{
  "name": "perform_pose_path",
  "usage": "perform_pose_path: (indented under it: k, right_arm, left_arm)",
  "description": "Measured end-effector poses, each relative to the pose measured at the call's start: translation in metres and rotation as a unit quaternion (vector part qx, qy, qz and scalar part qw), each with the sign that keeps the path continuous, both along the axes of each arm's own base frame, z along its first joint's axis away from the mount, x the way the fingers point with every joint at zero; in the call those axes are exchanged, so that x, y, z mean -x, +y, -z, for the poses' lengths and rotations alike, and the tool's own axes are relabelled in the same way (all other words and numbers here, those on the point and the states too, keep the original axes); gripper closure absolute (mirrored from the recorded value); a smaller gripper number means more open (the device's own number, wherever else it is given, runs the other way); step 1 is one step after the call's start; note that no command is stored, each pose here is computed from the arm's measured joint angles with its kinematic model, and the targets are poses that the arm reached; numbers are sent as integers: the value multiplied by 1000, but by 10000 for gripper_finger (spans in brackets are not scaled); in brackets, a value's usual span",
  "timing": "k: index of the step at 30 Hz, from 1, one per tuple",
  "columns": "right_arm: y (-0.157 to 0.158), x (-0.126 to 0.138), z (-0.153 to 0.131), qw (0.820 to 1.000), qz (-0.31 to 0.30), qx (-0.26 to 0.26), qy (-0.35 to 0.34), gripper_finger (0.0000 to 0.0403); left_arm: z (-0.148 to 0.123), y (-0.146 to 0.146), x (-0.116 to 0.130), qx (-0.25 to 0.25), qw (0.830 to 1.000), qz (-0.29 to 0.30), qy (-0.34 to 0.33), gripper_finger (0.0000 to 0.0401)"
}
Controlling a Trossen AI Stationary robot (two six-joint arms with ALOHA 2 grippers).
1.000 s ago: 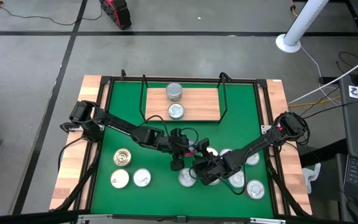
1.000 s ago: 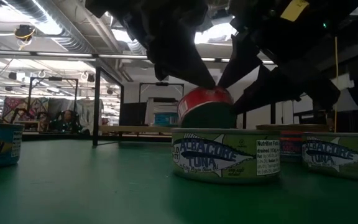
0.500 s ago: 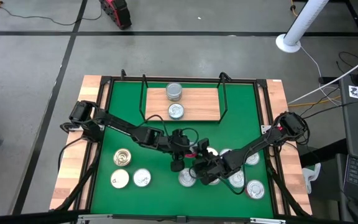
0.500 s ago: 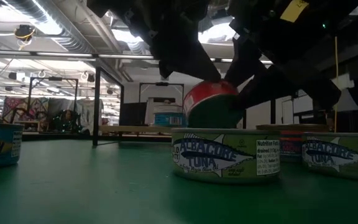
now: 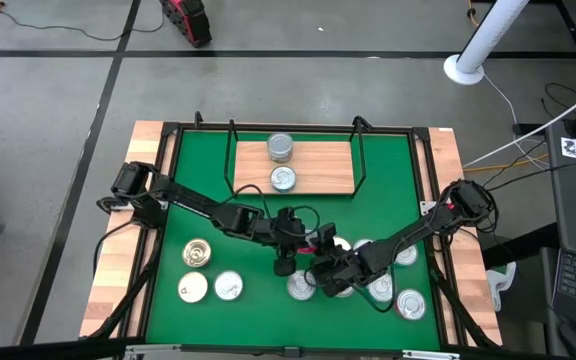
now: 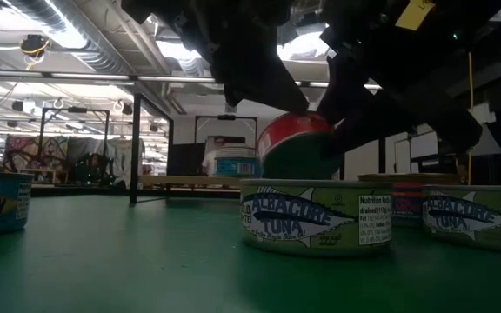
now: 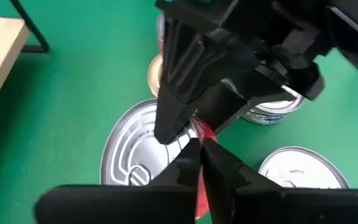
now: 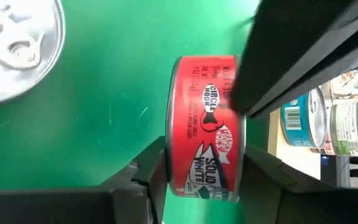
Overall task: Stack canned seafood by type on shelf
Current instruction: Put the red tuna can on the shelf
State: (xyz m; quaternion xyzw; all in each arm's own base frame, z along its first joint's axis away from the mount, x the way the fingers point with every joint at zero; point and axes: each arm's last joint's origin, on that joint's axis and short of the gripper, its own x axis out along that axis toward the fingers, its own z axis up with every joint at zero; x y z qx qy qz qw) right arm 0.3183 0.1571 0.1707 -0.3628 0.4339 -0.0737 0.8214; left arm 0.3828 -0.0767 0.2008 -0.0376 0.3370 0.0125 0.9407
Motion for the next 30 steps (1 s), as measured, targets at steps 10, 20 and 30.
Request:
perform_pose_path:
  k: [10, 20, 30]
  right_arm:
    - [-13, -4, 0, 1000, 8, 24, 13, 268]
    - [-52, -21, -18, 993, 40, 99, 54, 263]
    - [-111, -31, -25, 978, 91, 142, 125, 261]
  left_arm:
    - [-40, 7, 17, -41, 998, 31, -32, 259]
    - [-88, 17, 61, -87, 995, 34, -18, 242]
    - [-106, 24, 89, -103, 995, 18, 4, 242]
